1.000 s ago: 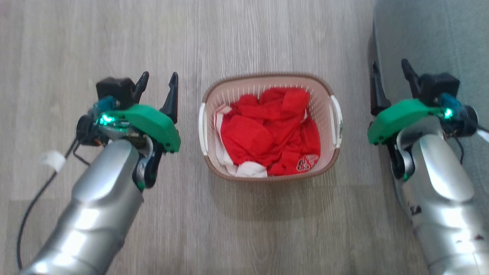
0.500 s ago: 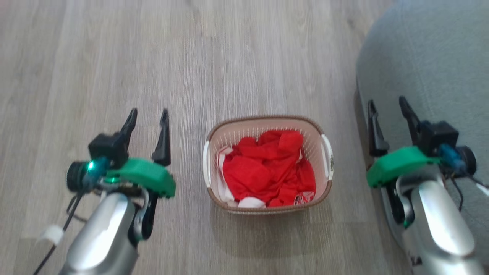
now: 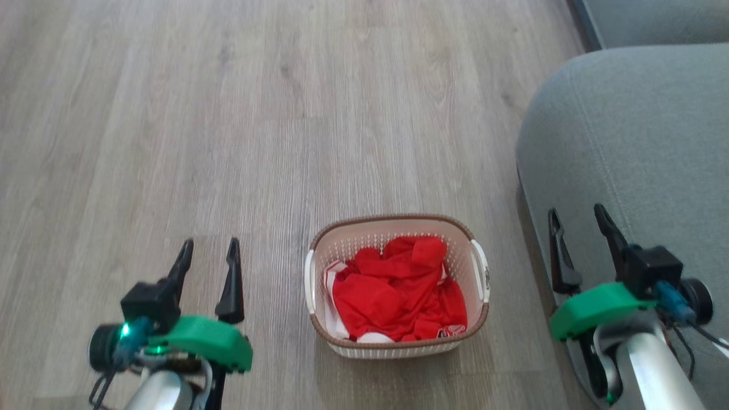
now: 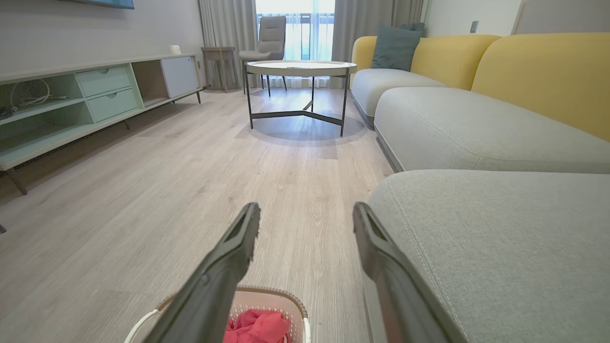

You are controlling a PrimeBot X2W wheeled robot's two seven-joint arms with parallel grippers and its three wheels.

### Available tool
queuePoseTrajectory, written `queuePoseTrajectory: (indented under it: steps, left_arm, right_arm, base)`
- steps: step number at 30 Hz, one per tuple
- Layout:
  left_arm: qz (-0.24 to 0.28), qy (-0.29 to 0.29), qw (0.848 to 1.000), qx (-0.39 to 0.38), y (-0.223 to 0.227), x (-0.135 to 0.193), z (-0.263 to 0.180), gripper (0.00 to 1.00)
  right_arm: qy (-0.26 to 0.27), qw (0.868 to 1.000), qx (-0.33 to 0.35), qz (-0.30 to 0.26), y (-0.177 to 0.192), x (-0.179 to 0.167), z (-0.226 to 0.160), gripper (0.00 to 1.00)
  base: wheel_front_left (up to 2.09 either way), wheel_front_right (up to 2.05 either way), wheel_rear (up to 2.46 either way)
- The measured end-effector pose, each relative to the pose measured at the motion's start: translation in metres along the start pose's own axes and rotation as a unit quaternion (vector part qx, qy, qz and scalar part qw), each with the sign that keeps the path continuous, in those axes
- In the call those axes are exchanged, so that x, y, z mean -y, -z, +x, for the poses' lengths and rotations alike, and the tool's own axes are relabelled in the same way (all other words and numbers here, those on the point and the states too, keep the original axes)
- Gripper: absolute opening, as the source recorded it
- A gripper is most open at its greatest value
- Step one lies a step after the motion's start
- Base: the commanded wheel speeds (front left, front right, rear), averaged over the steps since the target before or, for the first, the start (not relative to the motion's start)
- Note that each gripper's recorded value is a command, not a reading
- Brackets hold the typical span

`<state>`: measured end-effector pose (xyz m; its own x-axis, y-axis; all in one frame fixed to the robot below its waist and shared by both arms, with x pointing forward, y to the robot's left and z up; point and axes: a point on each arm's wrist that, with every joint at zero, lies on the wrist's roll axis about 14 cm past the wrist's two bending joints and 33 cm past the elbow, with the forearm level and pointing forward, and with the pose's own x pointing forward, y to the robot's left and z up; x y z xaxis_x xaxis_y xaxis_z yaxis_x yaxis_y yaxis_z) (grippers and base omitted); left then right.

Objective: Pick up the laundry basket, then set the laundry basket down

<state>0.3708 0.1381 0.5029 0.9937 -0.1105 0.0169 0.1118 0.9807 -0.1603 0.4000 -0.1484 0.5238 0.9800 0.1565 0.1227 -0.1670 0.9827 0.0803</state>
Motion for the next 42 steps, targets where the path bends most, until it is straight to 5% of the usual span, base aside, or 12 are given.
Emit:
queuePoseTrajectory:
  steps: [13,42]
  left_arm:
    - [-0.003,-0.018,1.0,-0.005,-0.003,-0.005,-0.032,1.0]
    - [-0.001,-0.025,1.0,-0.007,-0.004,-0.011,-0.035,1.0]
  right_arm:
    - [0.01,1.0,0.014,0.002,-0.011,0.0,-0.03,1.0]
    - [0.013,1.0,0.009,0.003,-0.012,0.001,-0.032,1.0]
  base:
    - [0.0,0.0,0.0]
    - [0.0,0.0,0.0]
